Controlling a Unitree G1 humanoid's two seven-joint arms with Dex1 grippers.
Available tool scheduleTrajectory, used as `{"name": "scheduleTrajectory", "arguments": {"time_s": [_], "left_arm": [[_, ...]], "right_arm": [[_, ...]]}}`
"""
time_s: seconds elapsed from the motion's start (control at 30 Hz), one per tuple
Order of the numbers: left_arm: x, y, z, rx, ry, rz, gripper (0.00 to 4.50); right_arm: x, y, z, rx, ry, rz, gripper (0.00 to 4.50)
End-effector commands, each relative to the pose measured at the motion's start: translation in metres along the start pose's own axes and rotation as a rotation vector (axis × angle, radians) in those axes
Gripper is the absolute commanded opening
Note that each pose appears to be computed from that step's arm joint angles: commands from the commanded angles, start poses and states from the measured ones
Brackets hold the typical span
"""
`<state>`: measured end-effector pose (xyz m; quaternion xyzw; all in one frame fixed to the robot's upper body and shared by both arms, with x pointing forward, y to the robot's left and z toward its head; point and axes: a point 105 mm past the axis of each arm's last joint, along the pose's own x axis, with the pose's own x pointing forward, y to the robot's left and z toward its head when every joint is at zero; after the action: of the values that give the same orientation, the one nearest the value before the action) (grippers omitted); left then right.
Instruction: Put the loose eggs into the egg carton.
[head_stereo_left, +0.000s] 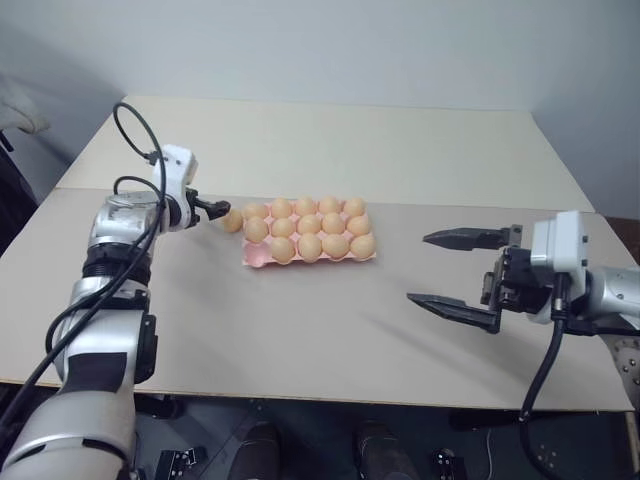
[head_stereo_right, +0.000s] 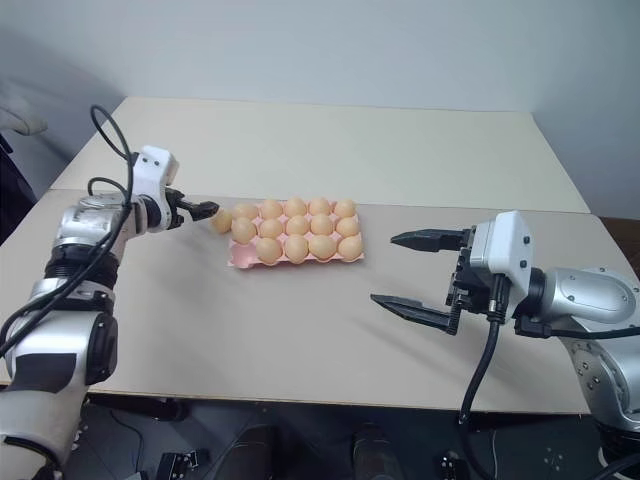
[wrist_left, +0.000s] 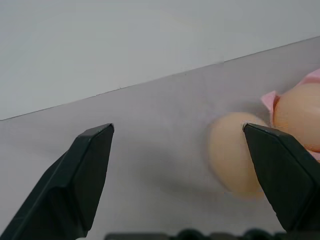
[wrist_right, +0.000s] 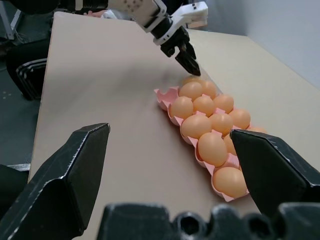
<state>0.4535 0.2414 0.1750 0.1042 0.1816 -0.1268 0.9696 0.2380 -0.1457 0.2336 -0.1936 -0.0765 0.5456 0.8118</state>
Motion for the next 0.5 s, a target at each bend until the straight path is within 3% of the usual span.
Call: {"name": "scheduleTrajectory", "arguments": {"time_s": [0.03,0.1,0.3,0.5], "left_arm": [[0.004,0.0,-0.005,0.033,0.023,0.009,4.48],[0.006,-0.002,-0.004,0.028,0.015,-0.002,4.29],[0.005,-0.001,-0.008,0.002,0.018,-0.011,2.97],[-0.005,0.007,-0.01,0.0,0.03,-0.041,2.97]], "right_arm": [[-0.002,0.002,0.013,-0.052,-0.029,-0.013,4.5],[-0.003,0.003,0.014,-0.052,-0.029,-0.016,4.5],[-0.003,0.003,0.014,-0.051,-0.031,-0.021,4.5],[-0.002,0.002,0.012,-0.051,-0.03,-0.019,4.5]]}}
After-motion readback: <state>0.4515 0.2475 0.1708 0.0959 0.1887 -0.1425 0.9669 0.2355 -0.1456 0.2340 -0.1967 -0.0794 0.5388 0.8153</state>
